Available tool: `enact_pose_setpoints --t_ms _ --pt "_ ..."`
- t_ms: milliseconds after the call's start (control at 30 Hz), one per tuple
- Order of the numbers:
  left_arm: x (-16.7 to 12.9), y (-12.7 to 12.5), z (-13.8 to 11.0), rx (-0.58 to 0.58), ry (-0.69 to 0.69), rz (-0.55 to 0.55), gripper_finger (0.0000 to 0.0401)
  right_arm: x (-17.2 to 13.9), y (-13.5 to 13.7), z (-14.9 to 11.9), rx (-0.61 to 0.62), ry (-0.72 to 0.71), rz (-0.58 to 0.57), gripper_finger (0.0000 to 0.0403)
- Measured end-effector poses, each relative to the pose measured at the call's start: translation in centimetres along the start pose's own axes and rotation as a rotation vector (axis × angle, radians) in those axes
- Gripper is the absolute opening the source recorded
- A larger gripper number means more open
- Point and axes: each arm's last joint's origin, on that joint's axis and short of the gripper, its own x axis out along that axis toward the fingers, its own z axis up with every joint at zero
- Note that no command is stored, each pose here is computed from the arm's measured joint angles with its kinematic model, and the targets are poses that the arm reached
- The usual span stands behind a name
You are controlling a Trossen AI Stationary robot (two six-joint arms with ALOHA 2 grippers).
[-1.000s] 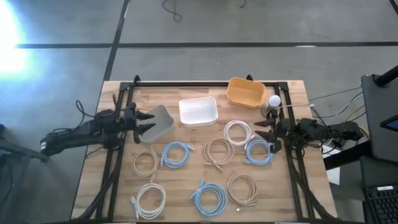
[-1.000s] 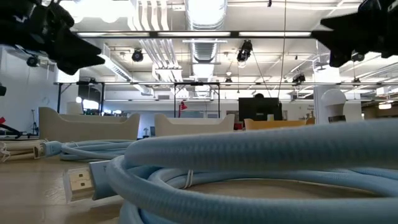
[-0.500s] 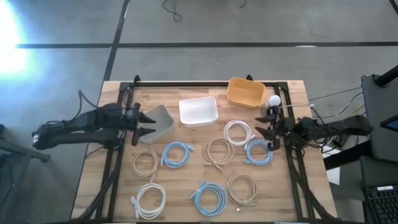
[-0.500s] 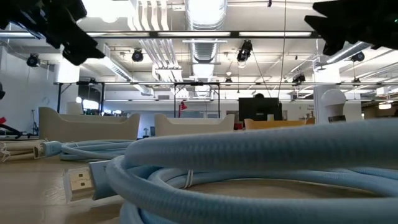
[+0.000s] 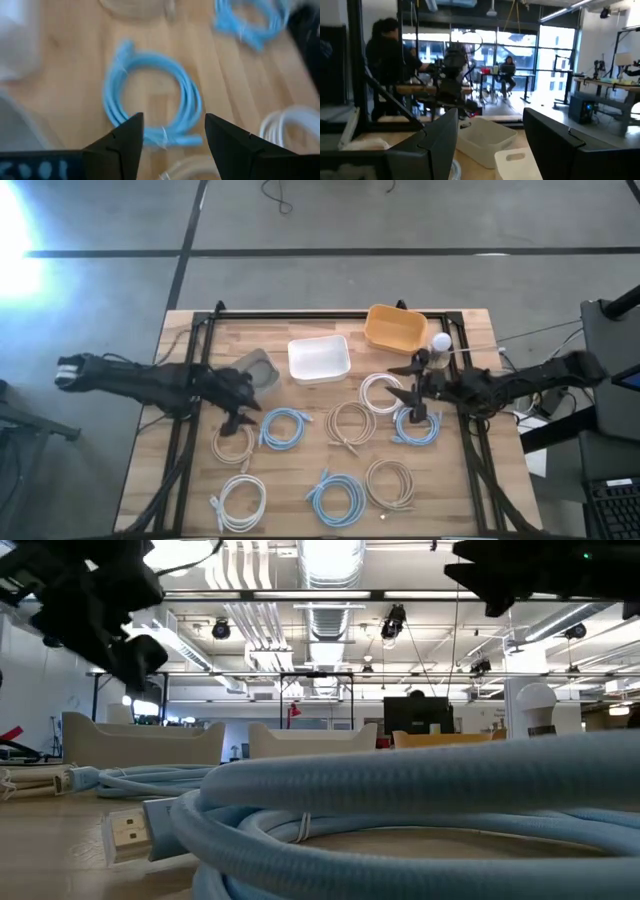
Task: Sort HDMI cables
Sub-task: Put the top left brown HDMI cable into the gray bin
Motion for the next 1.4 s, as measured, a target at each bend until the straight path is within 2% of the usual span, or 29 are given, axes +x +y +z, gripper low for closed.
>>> enact_pose_setpoints --t_ms 100,200,367,533,800,1100,1233,1400 --pt "0.8 -0.9 0.1 -0.016 0.125 0.014 0.0206 1.5 0.3 0.3 -0.029 0.057 0.003 0.0221" --pt "1.5 -1.6 0.0 -0.042 0.333 0.082 0.0206 2.9 0.6 0.5 -0.044 0.13 -0.008 0.0221" --pt "2.3 -2.8 1.1 0.052 0.538 0.164 0.0206 5.0 1.2 0.6 -0.067 0.244 -0.003 0.0221" --pt "4.1 -3.2 2.0 0.116 0.598 0.154 0.0206 6.9 1.7 0.2 -0.063 0.335 -0.001 0.0221" --pt "6.9 -2.7 0.3 0.138 0.742 0.167 0.0206 9.2 2.3 -1.1 -0.074 0.417 0.002 0.0221" --pt "9.3 -2.2 -0.6 0.224 0.745 0.179 0.0204 10.9 2.8 -2.4 -0.099 0.469 0.007 0.0221" --pt "9.5 -2.2 -0.8 0.221 0.758 0.176 0.0171 11.5 3.0 -2.7 -0.119 0.481 0.012 0.0221" --pt "9.2 -2.3 -0.7 0.21 0.742 0.181 0.0087 11.9 3.2 -3.2 -0.163 0.493 0.024 0.0221"
